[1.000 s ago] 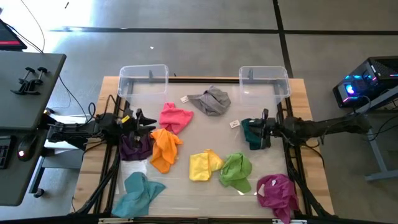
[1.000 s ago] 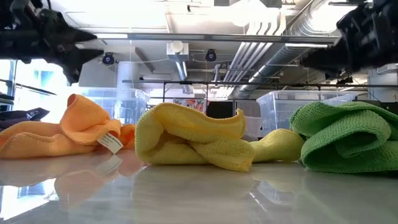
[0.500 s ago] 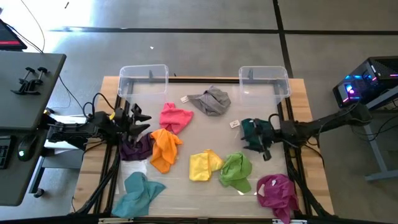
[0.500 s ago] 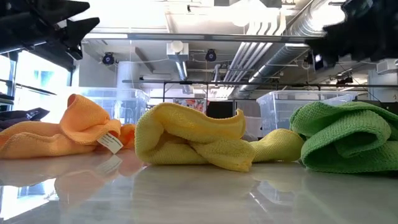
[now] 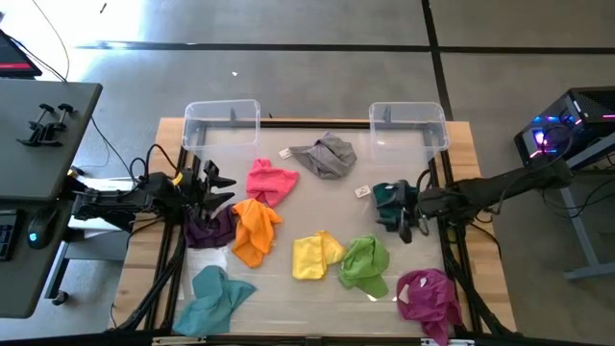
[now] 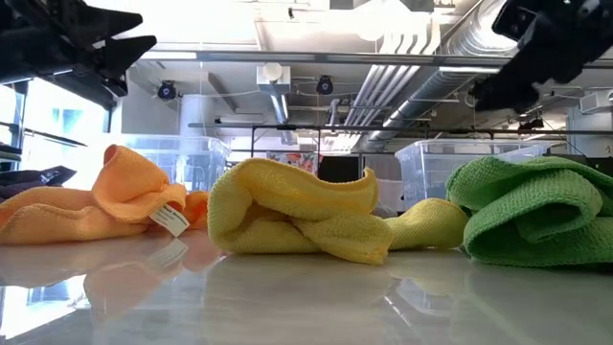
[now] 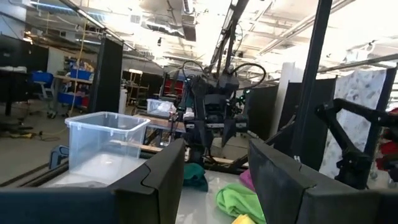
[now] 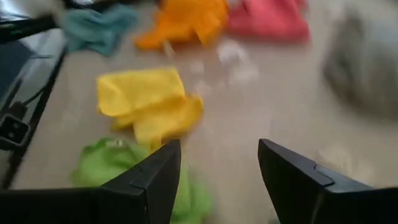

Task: Sort towels by color in basket
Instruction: Put the dark green kitchen towel into the right transparent bin

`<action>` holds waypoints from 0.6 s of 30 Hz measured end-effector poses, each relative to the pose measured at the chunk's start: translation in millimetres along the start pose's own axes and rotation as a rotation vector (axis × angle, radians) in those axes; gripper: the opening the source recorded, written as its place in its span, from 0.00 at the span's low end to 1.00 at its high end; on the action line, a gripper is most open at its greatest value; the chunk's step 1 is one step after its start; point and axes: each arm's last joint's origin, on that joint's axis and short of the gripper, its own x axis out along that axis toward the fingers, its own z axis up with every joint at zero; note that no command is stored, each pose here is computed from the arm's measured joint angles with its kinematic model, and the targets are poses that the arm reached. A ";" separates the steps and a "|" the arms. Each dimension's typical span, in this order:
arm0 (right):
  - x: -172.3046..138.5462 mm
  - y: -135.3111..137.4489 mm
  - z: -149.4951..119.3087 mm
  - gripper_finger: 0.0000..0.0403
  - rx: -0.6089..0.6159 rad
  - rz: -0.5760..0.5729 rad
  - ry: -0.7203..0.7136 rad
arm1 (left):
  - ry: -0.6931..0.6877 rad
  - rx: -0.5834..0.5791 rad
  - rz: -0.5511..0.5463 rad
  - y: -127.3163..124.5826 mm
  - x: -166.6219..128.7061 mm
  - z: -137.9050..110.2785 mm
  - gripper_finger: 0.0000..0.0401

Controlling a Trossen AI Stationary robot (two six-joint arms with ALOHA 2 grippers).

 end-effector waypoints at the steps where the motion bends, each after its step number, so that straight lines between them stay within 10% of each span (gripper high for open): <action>1: -3.9 0.3 2.7 0.52 0.058 -0.030 0.050 | 0.000 0.000 0.000 0.0 0.0 0.0 0.40; 18: 34.6 -8.4 -20.4 0.52 0.056 -0.420 0.453 | -0.075 0.070 0.019 -0.3 -0.3 7.0 0.40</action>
